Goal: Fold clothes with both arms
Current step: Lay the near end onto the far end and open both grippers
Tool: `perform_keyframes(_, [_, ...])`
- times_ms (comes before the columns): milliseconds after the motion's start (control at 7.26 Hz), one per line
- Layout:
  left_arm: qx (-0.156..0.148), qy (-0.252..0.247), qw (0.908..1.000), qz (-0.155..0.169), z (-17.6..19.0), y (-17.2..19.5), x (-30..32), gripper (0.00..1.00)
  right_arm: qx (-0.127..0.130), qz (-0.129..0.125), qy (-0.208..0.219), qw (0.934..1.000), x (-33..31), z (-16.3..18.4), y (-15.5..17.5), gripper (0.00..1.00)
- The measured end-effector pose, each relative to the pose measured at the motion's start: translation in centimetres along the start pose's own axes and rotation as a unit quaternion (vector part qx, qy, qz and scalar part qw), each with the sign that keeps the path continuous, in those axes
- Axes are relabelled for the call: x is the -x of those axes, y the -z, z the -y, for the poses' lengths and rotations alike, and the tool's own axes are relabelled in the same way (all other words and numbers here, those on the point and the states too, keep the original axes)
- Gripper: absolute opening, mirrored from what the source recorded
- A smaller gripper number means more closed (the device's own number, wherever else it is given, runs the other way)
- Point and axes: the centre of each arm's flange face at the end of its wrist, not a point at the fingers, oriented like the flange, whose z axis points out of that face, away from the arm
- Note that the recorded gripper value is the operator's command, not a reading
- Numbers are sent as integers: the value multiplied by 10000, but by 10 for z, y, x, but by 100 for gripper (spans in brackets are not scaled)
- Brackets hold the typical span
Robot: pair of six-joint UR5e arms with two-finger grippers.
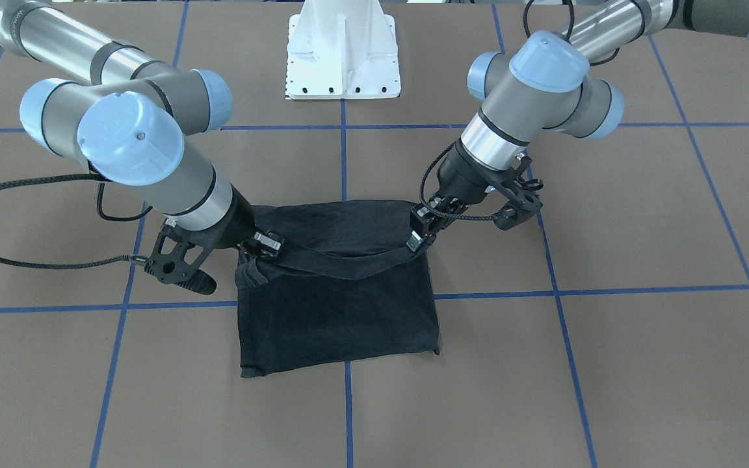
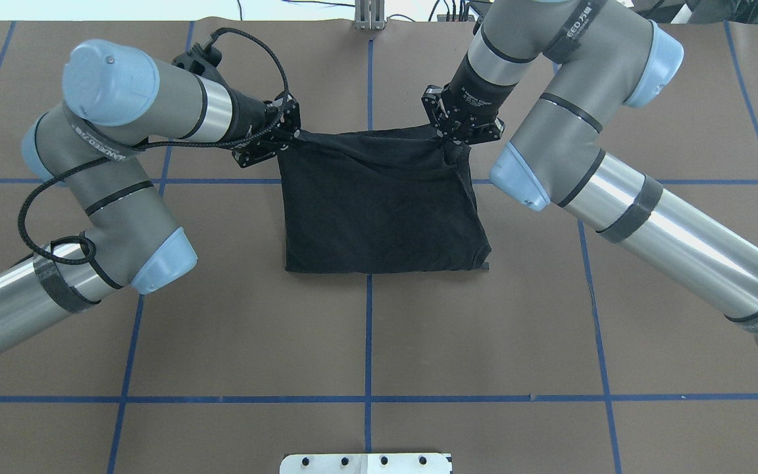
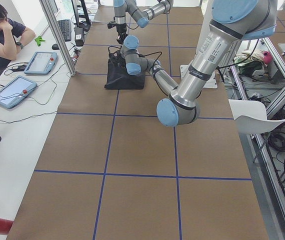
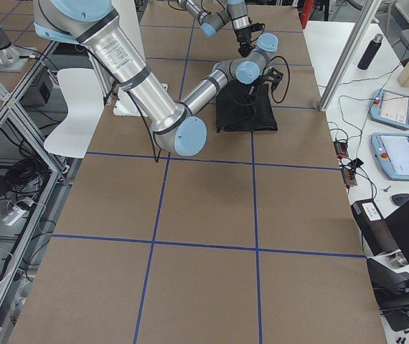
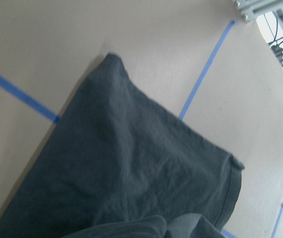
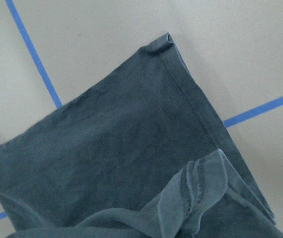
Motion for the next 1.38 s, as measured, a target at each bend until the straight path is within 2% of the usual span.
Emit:
perform_keyframes(275, [-104,44,9999,56,20,-16,-11,0,-41,-150,-8,9999,-4,25,-8,0])
perform_keyframes(551, [-135,79,9998,107,33,-41,-9,0,7,-279,-28,9996,-7,30,-24,0])
perform_keyframes(1102, [-191,133,9997,73,42,-48,-12,0,69,-400,-61,9992,22,35,-41,0])
perform_keyframes(1239, [-222,150,9996,107,46,-52,-12,0,71,-412,-68,9991,22,41,-48,20])
perform_keyframes(1377, [-250,177,9994,160,50,-59,-15,80,64,-390,-48,9992,20,46,-54,97])
